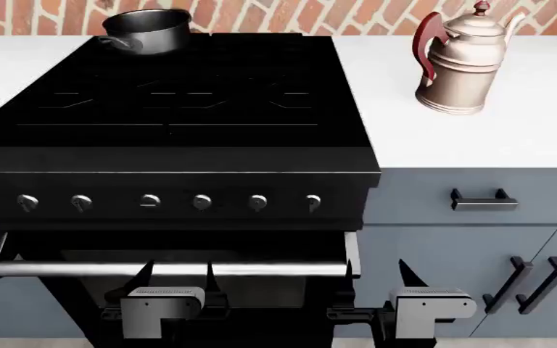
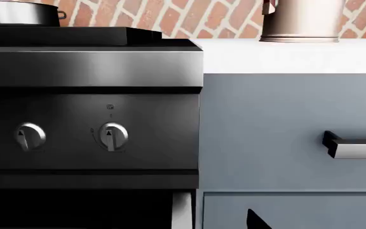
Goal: Pick the kettle from the counter and place it on a stove burner. Then turn the burner on.
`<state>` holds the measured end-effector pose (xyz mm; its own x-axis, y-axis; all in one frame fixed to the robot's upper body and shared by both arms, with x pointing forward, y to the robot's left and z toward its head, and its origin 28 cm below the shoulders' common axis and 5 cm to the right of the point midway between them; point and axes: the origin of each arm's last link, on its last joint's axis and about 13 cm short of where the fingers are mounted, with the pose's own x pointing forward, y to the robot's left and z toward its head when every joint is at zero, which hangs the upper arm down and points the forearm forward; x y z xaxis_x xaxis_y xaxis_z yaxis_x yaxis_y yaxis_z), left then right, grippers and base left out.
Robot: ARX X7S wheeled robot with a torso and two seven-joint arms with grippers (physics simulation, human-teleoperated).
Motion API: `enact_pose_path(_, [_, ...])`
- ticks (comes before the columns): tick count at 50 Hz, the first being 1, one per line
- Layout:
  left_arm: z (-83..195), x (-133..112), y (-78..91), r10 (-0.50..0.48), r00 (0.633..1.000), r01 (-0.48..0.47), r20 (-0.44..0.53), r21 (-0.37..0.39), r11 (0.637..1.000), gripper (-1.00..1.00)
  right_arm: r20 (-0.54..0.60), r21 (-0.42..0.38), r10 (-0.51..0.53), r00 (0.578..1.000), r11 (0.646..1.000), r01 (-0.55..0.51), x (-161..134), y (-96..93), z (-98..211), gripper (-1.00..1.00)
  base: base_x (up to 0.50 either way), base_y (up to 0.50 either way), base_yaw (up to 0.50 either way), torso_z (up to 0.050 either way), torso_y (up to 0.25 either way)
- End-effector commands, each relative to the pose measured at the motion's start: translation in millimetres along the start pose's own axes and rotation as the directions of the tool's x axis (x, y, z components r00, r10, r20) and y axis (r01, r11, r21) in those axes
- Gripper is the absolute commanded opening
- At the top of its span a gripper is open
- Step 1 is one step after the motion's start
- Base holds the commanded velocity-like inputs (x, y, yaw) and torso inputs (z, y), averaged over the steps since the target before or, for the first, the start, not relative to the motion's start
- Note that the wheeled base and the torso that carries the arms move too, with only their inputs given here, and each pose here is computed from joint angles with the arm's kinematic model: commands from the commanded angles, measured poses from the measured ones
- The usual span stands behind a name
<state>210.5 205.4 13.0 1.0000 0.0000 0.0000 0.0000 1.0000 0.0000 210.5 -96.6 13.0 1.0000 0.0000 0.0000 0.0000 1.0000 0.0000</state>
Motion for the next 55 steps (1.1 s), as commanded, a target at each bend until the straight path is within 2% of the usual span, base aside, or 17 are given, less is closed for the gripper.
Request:
enact_pose_path(1, [2, -1, 0.9, 0.021, 0.999, -0.022, -0.028, -0.030, 0.999, 1.00, 0.003, 0.000, 0.003, 1.000, 1.000, -0.003, -2, 1.8, 1, 1.00, 0.00, 0.00, 0.00, 0.000, 0.000])
enact_pose_path(4, [6, -3, 4.1, 0.087, 0.993, -0.094, -0.078, -0.088, 0.992, 1.00, 0.018, 0.003, 0.012, 1.000, 1.000, -0.012, -8, 3.8, 6, 1.00, 0.00, 0.00, 0.00, 0.000, 0.000])
enact_pose_path(6, [10, -5, 5.8, 0.103, 0.993, -0.108, -0.063, -0.095, 0.990, 1.00, 0.028, 0.008, 0.008, 1.000, 1.000, -0.008, -11, 3.6, 7, 1.00, 0.00, 0.00, 0.00, 0.000, 0.000])
enact_pose_path(8, [12, -7, 6.9, 0.110, 0.993, -0.115, -0.051, -0.102, 0.988, 1.00, 0.033, 0.006, 0.004, 0.999, 1.000, -0.004, -13, 3.8, 8, 1.00, 0.00, 0.00, 0.00, 0.000, 0.000])
enact_pose_path(11, [25, -11, 9.7, 0.062, 0.998, -0.059, 0.016, -0.133, 0.989, 1.00, 0.038, 0.005, -0.003, 0.999, 1.000, 0.002, -14, 2.4, 13, 1.00, 0.00, 0.00, 0.00, 0.028, 0.000])
enact_pose_path(14, [59, -7, 14.4, 0.049, 0.994, -0.032, 0.103, -0.160, 0.987, 1.00, 0.127, -0.005, 0.026, 0.992, 1.000, -0.026, -19, 0.8, 54, 1.00, 0.00, 0.00, 0.00, 0.050, 0.000])
enact_pose_path(19, [125, 2, 16.6, 0.035, 0.963, 0.015, 0.266, -0.186, 0.982, 1.00, 0.262, -0.035, 0.048, 0.964, 0.999, -0.040, -17, -3.7, 122, 1.00, 0.00, 0.00, 0.00, 0.050, 0.000])
enact_pose_path(23, [159, 5, 18.9, 0.038, 0.934, 0.035, 0.354, -0.198, 0.980, 1.00, 0.327, -0.019, 0.065, 0.943, 0.998, -0.062, -18, -8.1, 155, 1.00, 0.00, 0.00, 0.00, 0.050, 0.000])
enact_pose_path(30, [168, -3, 23.7, 0.023, 0.923, 0.058, 0.383, -0.198, 0.978, 1.00, 0.357, -0.028, 0.058, 0.932, 0.998, -0.051, -35, -13.1, 166, 1.00, 0.00, -0.08, 0.00, 0.050, 0.000])
enact_pose_path(34, [172, -6, 26.2, 0.031, 0.931, 0.043, 0.364, -0.193, 0.980, 1.00, 0.380, -0.014, 0.064, 0.923, 0.998, -0.063, -42, -13.8, 171, 1.00, 0.13, -0.50, 0.00, 0.050, 0.000])
enact_pose_path(46, [187, -20, 28.6, 0.034, 0.909, 0.046, 0.416, -0.180, 0.983, 1.00, 0.420, -0.045, 0.115, 0.900, 0.993, -0.105, -51, -9.6, 177, 1.00, 0.36, -0.46, 0.00, 0.000, 0.000])
enact_pose_path(55, [189, -23, 27.6, 0.031, 0.901, 0.046, 0.434, -0.164, 0.985, 1.00, 0.419, -0.021, 0.111, 0.901, 0.993, -0.113, -52, -10.0, 178, 1.00, 0.40, -0.43, 0.00, 0.000, 0.000])
